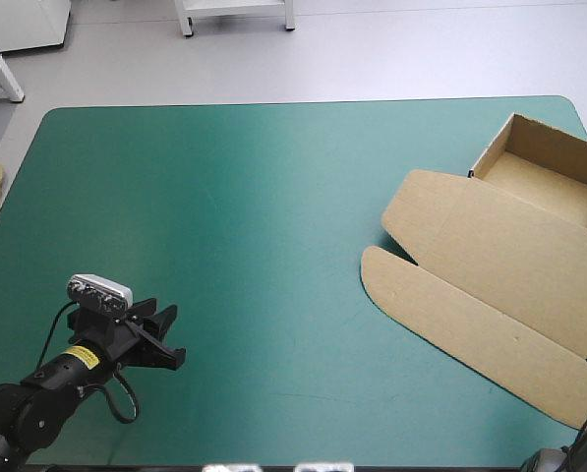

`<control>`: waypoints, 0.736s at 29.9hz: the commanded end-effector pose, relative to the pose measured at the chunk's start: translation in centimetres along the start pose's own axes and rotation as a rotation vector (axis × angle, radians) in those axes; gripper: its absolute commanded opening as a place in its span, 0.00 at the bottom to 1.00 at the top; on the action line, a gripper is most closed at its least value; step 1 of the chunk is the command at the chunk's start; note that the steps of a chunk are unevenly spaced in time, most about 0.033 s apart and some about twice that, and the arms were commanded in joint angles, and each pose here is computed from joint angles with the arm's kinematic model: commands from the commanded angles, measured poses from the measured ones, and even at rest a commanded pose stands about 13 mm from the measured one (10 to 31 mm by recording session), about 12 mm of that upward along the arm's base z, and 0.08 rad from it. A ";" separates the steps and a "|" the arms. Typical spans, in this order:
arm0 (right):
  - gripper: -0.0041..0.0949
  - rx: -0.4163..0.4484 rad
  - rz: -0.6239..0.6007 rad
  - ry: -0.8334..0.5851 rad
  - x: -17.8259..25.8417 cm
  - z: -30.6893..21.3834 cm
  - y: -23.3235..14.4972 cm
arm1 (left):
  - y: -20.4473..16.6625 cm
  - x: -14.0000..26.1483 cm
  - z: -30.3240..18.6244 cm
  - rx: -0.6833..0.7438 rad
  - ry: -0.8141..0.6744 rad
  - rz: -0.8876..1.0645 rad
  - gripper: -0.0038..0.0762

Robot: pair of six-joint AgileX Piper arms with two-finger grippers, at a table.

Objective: Fold the box

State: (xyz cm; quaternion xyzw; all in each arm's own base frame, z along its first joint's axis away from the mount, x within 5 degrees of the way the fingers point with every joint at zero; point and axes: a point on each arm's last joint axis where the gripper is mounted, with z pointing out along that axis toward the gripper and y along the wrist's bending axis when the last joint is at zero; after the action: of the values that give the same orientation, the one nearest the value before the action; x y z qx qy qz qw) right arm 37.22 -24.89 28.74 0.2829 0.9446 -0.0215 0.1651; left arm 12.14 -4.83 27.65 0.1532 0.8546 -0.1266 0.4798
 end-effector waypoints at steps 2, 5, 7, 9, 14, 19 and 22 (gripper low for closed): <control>0.66 0.010 -0.014 -0.179 -0.1 -6.8 0.1 | 0.0 -1.4 -0.4 -0.006 -0.088 -0.014 0.37; 0.66 0.003 -0.014 -0.212 0.4 -8.7 0.3 | 0.0 -1.4 -0.4 -0.006 -0.088 -0.014 0.37; 0.66 -0.034 -0.010 -0.247 0.7 -10.4 0.7 | 0.0 -1.4 -0.4 -0.006 -0.088 -0.014 0.37; 0.66 -0.092 -0.017 -0.301 1.3 -12.6 1.4 | 0.0 -1.4 -0.4 -0.007 -0.087 -0.009 0.37; 0.66 -0.209 -0.045 -0.412 3.5 -18.3 2.9 | 0.0 -1.4 -0.4 -0.011 -0.088 0.004 0.37; 0.65 -0.381 -0.172 -0.487 7.6 -22.0 7.2 | 0.1 -1.4 -0.4 -0.014 -0.097 0.017 0.37; 0.65 -0.463 -0.305 -0.515 11.3 -23.3 10.6 | 0.1 -1.6 -0.5 -0.020 -0.116 0.024 0.37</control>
State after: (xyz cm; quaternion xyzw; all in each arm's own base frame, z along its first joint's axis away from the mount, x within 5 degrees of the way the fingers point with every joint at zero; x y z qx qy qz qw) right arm 29.20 -11.48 45.40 0.1504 0.9047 0.0750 0.3914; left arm 12.19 -4.81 27.71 0.1622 0.8510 -0.1198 0.4849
